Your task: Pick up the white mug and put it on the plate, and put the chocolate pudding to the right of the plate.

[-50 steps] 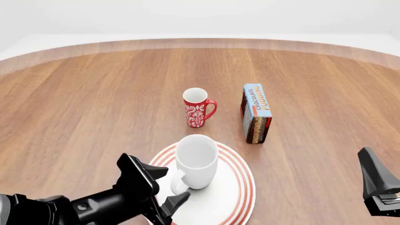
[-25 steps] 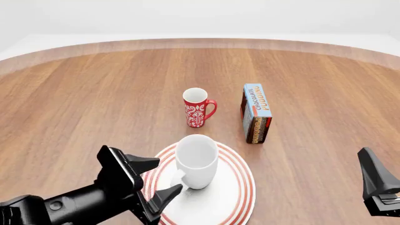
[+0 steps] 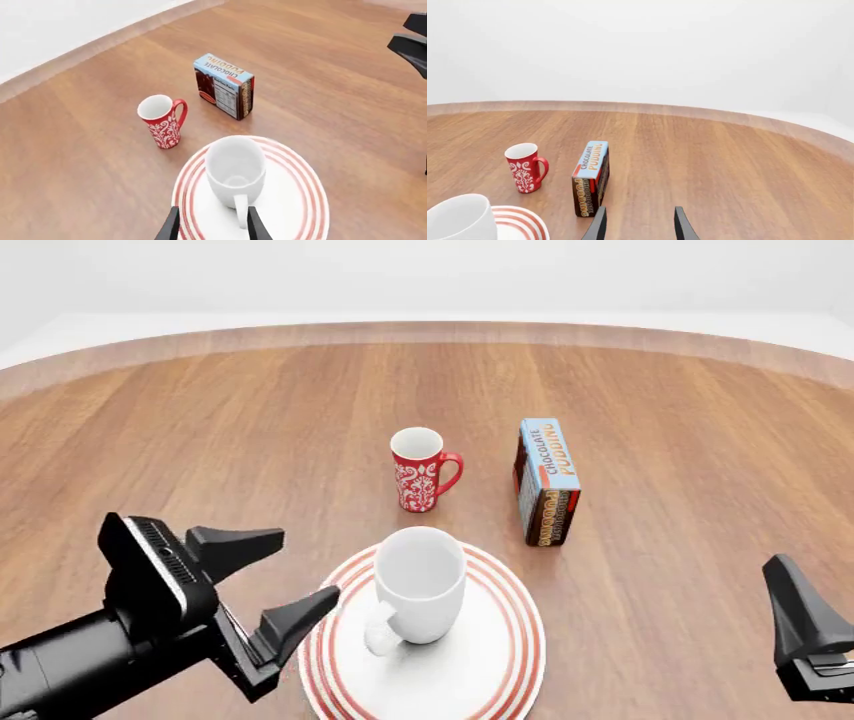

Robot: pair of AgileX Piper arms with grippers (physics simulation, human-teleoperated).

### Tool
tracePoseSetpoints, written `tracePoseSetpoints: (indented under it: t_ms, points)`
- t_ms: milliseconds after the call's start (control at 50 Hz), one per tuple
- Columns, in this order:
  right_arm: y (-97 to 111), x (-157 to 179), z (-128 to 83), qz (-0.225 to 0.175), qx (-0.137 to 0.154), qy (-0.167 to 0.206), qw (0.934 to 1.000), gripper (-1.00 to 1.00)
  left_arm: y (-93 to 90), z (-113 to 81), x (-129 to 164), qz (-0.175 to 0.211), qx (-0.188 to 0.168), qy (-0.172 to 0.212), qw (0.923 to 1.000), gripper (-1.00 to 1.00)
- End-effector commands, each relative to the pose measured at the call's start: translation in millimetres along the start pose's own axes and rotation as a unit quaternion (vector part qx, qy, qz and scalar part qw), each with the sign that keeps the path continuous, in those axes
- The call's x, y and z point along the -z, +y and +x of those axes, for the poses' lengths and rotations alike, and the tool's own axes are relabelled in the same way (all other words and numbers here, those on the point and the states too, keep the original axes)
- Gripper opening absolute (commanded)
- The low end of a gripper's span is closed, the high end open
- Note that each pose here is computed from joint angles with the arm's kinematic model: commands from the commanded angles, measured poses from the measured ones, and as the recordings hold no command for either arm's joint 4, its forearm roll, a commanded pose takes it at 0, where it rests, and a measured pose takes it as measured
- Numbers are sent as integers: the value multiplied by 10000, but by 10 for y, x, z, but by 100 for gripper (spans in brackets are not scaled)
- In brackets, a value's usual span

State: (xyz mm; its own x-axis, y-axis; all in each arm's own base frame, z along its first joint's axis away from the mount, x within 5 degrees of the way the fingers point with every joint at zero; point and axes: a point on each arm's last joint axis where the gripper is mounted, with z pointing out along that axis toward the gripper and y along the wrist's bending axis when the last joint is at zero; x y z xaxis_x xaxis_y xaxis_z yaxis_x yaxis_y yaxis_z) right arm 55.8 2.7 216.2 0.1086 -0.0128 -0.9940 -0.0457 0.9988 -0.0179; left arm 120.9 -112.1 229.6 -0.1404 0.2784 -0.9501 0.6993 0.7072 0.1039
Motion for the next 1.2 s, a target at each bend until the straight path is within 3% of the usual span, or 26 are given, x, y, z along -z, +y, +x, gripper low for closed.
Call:
tracePoseSetpoints:
  t_ms: [20,220,280,540,640,880,920,1020,1140,1200]
  points:
    - [1,0,-1,-10,7,-1,10000,100,134,-109,269,-453,-69,-312,9985,100]
    - [1,0,-1,-9,6,0,10000,100,267,-220,643,-1167,-65,-773,9901,100]
    - [1,0,-1,-9,6,0,10000,100,267,-219,644,-1167,-65,-773,9901,100]
    - [2,0,-1,-14,14,0,10000,100,324,-227,1025,-2039,180,-1337,9697,100]
    - [2,0,0,-14,14,1,10000,100,324,-154,1025,-2127,253,-1384,9669,100]
    - [1,0,-1,-11,14,0,10000,100,320,36,1132,-2673,579,-1583,9488,100]
    - [1,0,-1,-11,13,0,10000,100,319,59,1124,-2673,590,-1572,9489,100]
    - [3,0,-1,-26,20,1,10000,100,312,242,1106,-2883,721,-1609,9412,100]
    - [3,0,0,-27,30,2,10000,100,304,326,1102,-2978,735,-1632,9377,100]
    - [3,0,1,-27,40,5,10000,100,298,380,1119,-3124,736,-1668,9323,100]
